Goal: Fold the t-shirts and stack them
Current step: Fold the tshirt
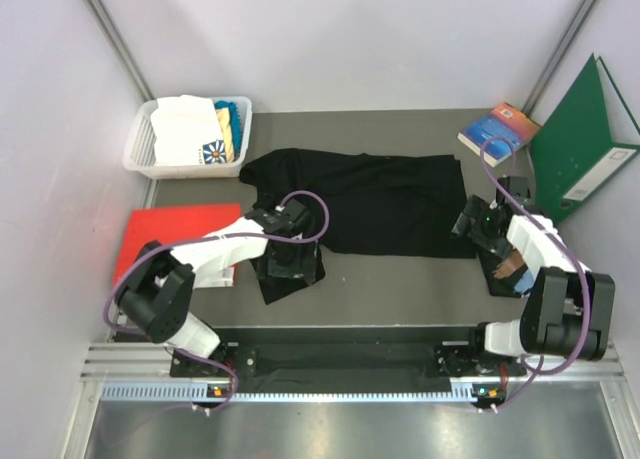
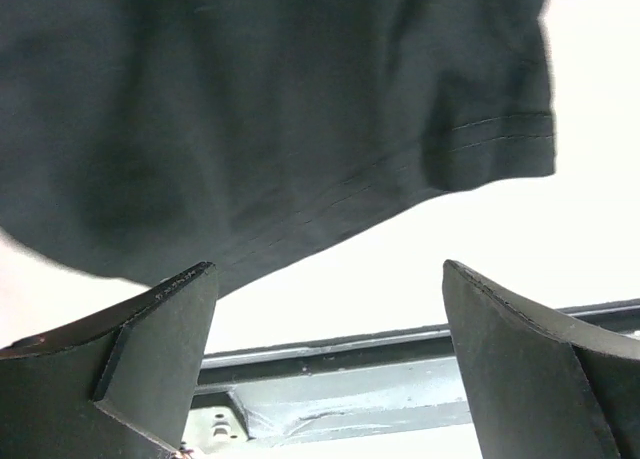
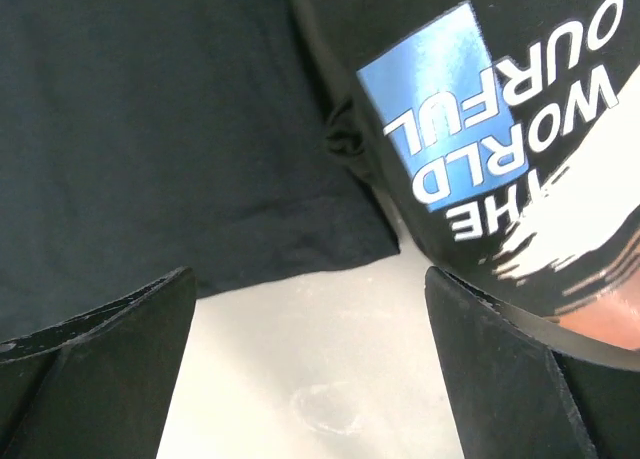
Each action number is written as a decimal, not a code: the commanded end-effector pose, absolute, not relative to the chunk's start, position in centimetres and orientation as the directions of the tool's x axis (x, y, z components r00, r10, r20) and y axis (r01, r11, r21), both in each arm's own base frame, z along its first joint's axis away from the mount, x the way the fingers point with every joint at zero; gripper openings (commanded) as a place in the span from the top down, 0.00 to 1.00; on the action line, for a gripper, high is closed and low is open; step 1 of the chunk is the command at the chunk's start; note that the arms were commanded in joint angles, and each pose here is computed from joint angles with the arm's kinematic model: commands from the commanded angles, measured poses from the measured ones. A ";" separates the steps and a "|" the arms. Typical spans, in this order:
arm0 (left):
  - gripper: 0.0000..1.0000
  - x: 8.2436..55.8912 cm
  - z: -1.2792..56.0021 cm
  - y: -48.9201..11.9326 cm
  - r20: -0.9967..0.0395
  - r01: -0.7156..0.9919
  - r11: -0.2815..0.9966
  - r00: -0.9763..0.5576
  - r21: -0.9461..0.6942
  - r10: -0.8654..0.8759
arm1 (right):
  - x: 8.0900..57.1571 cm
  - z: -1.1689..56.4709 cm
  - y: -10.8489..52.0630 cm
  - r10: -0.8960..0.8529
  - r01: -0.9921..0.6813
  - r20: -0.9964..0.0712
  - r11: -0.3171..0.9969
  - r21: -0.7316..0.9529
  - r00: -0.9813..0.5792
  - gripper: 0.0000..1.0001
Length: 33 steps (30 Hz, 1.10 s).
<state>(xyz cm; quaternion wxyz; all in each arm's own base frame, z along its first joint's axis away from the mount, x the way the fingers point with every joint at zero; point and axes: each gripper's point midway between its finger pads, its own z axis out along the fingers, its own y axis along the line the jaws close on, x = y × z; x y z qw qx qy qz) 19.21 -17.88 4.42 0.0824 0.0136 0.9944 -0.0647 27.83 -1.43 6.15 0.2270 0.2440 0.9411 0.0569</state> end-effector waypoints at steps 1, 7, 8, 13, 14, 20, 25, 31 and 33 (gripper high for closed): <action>0.02 20.6 4.4 -19.8 -0.214 0.095 0.991 -0.974 -0.096 0.072 | 29.5 5.4 -2.1 0.521 0.464 -0.415 0.853 0.236 -0.746 0.05; 0.15 20.2 1.5 -20.2 -0.144 0.136 0.990 -0.981 -0.034 0.130 | 30.9 4.7 -1.3 0.537 0.454 -0.392 0.842 0.290 -0.747 0.14; 0.20 20.1 1.0 -20.2 -0.136 0.137 0.990 -0.982 -0.026 0.133 | 31.1 4.7 -1.2 0.538 0.450 -0.394 0.842 0.299 -0.745 0.15; 0.86 20.1 -0.3 -19.3 -0.123 0.123 0.992 -0.984 0.022 0.125 | 31.4 3.5 -0.7 0.540 0.445 -0.364 0.838 0.315 -0.759 0.24; 0.96 20.0 -0.7 -19.1 -0.113 0.118 0.992 -0.986 0.038 0.122 | 31.5 3.0 -0.5 0.542 0.445 -0.347 0.835 0.322 -0.766 0.27; 1.00 20.1 -0.7 -18.2 -0.108 0.106 0.990 -0.987 0.092 0.115 | 32.1 2.6 0.8 0.526 0.401 -0.320 0.833 0.382 -0.788 0.88; 1.00 19.8 3.1 -17.2 -0.141 0.079 0.990 -0.985 0.115 0.095 | 32.4 4.2 0.7 0.501 0.364 -0.357 0.848 0.385 -0.788 1.00; 1.00 20.2 9.4 -15.0 -0.214 0.046 0.981 -0.973 0.190 0.087 | 32.4 7.8 0.8 0.463 0.304 -0.415 0.867 0.394 -0.783 1.00; 1.00 21.5 11.6 -15.2 -0.269 0.029 0.981 -0.960 0.190 0.081 | 33.0 9.3 0.9 0.455 0.281 -0.445 0.871 0.403 -0.772 1.00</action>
